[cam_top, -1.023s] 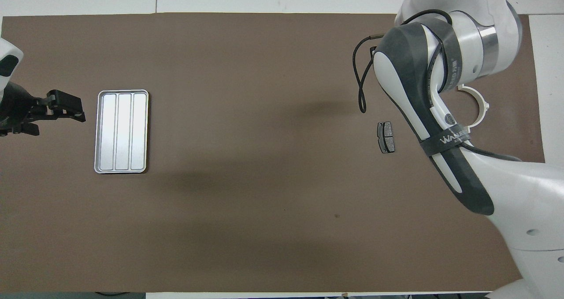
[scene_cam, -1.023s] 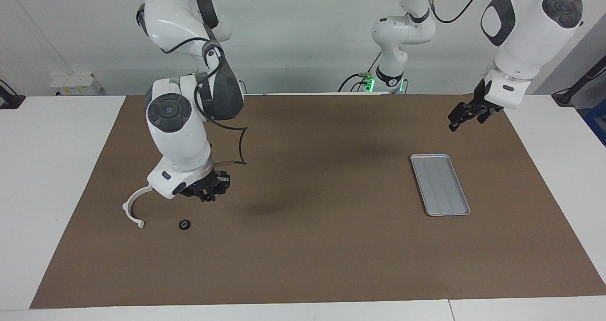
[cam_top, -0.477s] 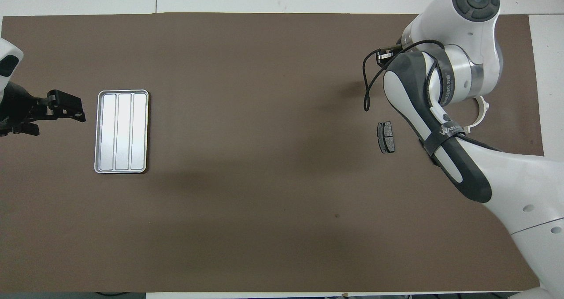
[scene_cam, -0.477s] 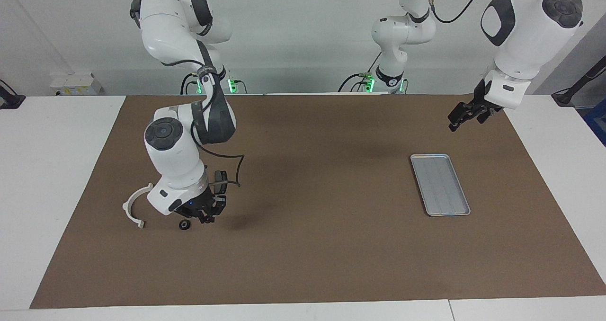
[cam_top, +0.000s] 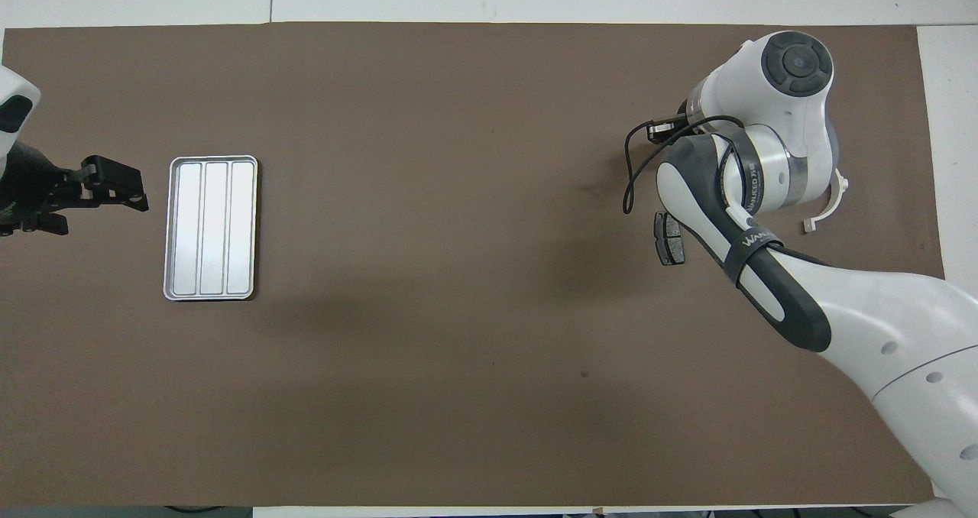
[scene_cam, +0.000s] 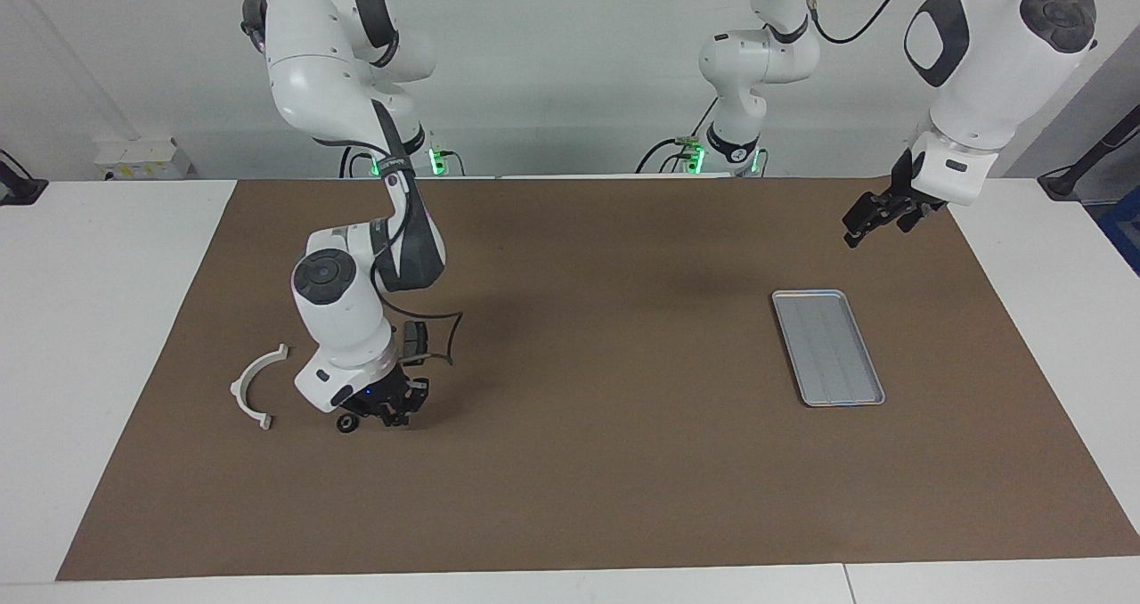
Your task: Place bearing gear from tray to pile
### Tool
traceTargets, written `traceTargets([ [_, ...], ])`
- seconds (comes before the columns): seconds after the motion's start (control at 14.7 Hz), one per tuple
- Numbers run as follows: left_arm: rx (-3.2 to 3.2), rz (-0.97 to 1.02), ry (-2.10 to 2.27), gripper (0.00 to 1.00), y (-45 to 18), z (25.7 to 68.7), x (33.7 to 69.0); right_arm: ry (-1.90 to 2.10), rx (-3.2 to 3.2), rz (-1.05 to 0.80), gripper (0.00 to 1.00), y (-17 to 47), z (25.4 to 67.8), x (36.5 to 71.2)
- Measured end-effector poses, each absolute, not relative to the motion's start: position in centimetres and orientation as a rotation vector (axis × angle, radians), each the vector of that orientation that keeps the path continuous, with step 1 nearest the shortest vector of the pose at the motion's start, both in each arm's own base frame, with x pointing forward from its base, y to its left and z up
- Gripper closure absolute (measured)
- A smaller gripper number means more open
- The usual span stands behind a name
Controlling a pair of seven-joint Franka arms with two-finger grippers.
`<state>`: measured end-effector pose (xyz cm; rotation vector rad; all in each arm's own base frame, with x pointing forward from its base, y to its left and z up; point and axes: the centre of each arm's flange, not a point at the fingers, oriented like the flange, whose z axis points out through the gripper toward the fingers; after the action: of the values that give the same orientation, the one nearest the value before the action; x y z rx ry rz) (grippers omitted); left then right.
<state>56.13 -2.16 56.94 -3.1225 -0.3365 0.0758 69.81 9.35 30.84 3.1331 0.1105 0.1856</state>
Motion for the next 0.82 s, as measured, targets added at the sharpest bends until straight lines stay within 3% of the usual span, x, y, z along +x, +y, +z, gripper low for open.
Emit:
traceTargets([
  [0.82, -3.122, 0.076, -0.337, 0.0, -2.2, 56.9, 56.1, 0.126, 3.135, 0.229, 0.76, 8.5, 28.6, 68.5],
])
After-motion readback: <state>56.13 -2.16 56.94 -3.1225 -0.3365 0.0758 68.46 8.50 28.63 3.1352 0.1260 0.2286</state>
